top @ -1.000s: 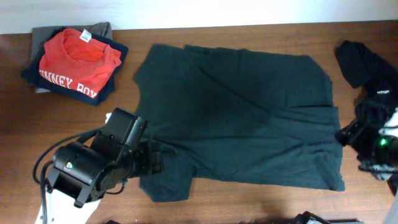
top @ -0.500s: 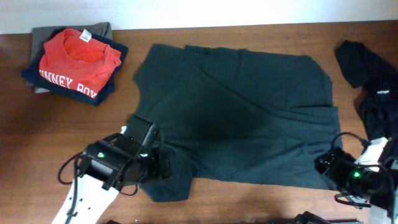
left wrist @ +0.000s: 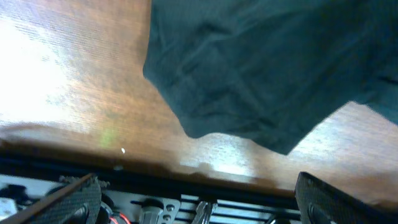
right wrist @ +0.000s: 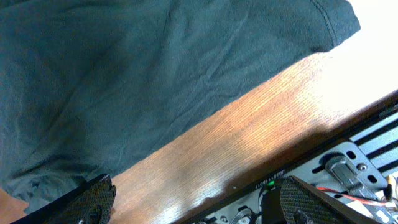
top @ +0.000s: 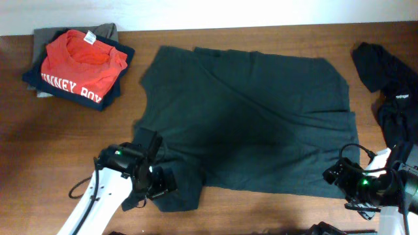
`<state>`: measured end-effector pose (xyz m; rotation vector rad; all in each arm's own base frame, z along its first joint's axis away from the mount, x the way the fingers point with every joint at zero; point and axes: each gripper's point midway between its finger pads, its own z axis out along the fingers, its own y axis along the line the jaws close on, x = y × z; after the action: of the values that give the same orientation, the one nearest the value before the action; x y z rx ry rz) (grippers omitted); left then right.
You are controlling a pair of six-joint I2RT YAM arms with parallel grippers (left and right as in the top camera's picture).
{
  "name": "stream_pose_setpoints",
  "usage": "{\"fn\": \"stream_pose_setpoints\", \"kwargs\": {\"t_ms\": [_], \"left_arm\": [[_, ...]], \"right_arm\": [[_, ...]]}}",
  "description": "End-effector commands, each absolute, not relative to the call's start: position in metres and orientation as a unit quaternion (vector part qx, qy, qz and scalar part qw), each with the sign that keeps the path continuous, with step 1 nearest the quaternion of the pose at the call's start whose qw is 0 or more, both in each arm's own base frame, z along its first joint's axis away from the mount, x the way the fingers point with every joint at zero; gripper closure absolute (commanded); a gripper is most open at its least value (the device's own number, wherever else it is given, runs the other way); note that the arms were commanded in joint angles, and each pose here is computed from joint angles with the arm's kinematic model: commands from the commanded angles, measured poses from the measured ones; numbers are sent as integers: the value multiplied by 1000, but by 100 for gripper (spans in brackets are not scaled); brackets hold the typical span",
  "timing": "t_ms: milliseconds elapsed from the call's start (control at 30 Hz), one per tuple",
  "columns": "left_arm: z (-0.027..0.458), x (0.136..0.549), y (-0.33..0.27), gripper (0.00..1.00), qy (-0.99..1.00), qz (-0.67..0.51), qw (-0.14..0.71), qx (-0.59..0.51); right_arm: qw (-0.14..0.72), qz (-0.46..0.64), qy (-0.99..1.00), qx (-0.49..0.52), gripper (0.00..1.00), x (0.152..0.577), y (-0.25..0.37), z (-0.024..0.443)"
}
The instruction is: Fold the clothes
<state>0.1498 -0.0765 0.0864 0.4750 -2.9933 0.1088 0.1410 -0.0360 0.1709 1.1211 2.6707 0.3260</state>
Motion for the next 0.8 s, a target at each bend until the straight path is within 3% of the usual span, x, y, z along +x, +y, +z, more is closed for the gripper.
{"fn": "stream_pose_setpoints", "kwargs": {"t_ms": [0,267,367,467,767], "left_arm": [[70,138,-76,1,-978,33,84,189],[50,130,-76,2,-977,38,93,190],[43,128,-77,6,-977,41,92,190],[39,127,-77,17,-976,44,95,190],[28,124,-77,25,-975,36,109,191]], "right_arm": [[115,113,910,383,10,141,-36,170],[121,112,909,382,10,143,-37,170],[122,112,909,382,10,144,-37,170],[122,112,909,382,11,144,-37,171],[122,116,909,381,10,144,-36,171]]}}
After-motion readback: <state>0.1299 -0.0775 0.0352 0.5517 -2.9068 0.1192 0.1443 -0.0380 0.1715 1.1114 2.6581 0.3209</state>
